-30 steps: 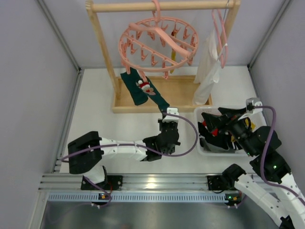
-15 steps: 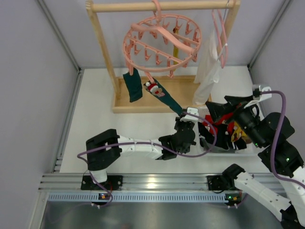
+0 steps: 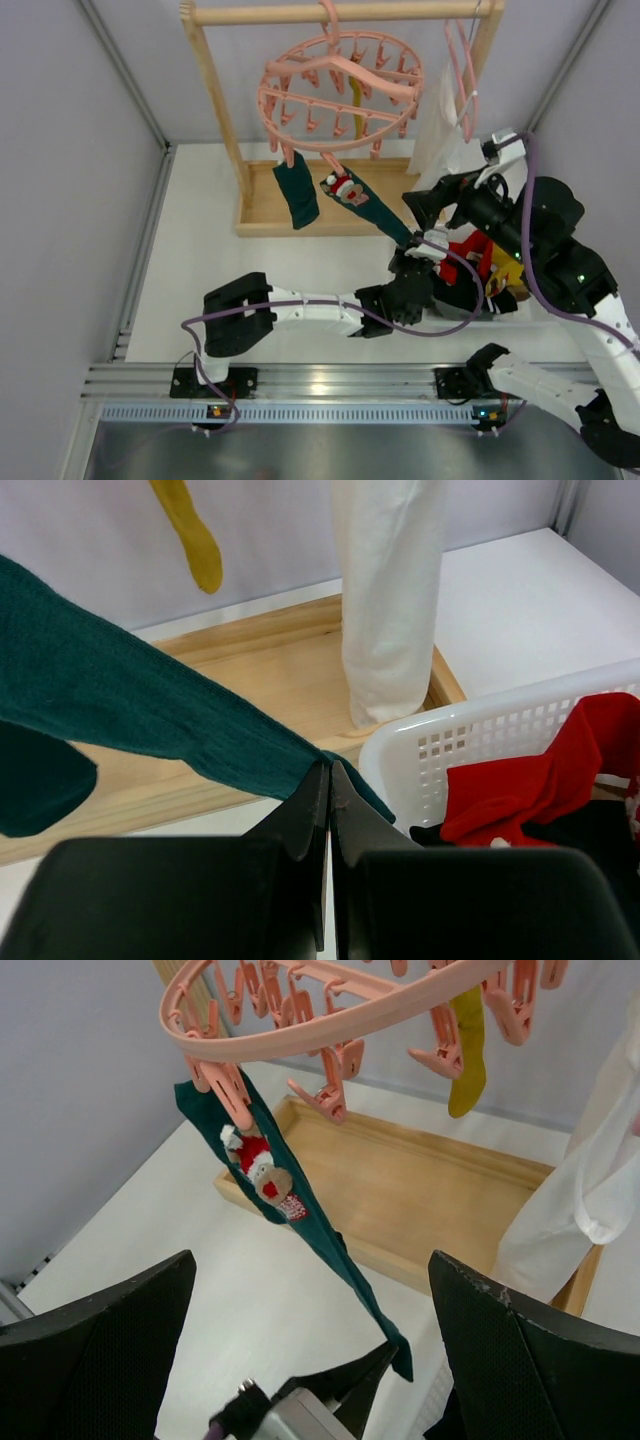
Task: Remove the socks clipped to the hanger
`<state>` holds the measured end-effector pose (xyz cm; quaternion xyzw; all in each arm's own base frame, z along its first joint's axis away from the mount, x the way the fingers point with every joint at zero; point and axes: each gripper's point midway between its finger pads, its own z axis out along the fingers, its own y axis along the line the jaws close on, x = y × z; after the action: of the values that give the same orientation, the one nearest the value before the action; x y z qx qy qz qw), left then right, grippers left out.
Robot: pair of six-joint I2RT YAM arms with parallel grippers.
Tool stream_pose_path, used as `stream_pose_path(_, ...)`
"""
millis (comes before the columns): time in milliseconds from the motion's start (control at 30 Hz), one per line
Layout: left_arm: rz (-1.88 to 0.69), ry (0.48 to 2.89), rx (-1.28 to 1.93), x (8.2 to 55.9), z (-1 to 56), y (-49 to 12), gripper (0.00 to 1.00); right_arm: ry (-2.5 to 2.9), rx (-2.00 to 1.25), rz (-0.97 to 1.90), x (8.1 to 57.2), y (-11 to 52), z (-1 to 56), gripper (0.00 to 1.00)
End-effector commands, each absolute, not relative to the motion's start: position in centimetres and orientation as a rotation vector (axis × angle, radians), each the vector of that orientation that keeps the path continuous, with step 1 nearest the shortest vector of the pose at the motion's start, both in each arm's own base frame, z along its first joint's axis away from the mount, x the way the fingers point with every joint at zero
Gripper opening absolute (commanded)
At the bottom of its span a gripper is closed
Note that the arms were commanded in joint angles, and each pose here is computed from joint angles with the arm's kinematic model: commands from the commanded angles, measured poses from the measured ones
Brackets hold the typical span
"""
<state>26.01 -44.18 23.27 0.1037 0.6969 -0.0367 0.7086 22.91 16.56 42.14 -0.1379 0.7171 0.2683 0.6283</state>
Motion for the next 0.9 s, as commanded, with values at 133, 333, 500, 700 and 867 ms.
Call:
stream_pose_path(133, -0.136, 1.514, 0.256, 25.6, 24.4, -47.0, 0.0, 1.652, -0.397, 0.595, 24.0, 17.7, 43.3, 0.93)
stream_pose_path(333, -0.126, 1.503, 0.296, 25.8, 24.1, -48.3, 0.0, 1.672, -0.421, 0.575, 25.7, 19.2, 43.4, 0.87)
stream_pose_path(500, -0.109, 1.499, 0.323, 25.8, 23.7, -48.6, 0.0, 1.698, -0.386, 0.439, 27.9, 20.2, 43.7, 0.85)
stream_pose_path(700, -0.109, 1.494, 0.341, 25.8, 23.7, -48.8, 0.0, 1.744, -0.405, 0.13, 29.5, 22.8, 43.4, 0.83)
stream_pose_path(867, -0.112, 1.492, 0.345, 25.8, 23.7, -48.9, 0.0, 1.748, -0.461, -0.112, 30.6, 24.9, 42.4, 0.8)
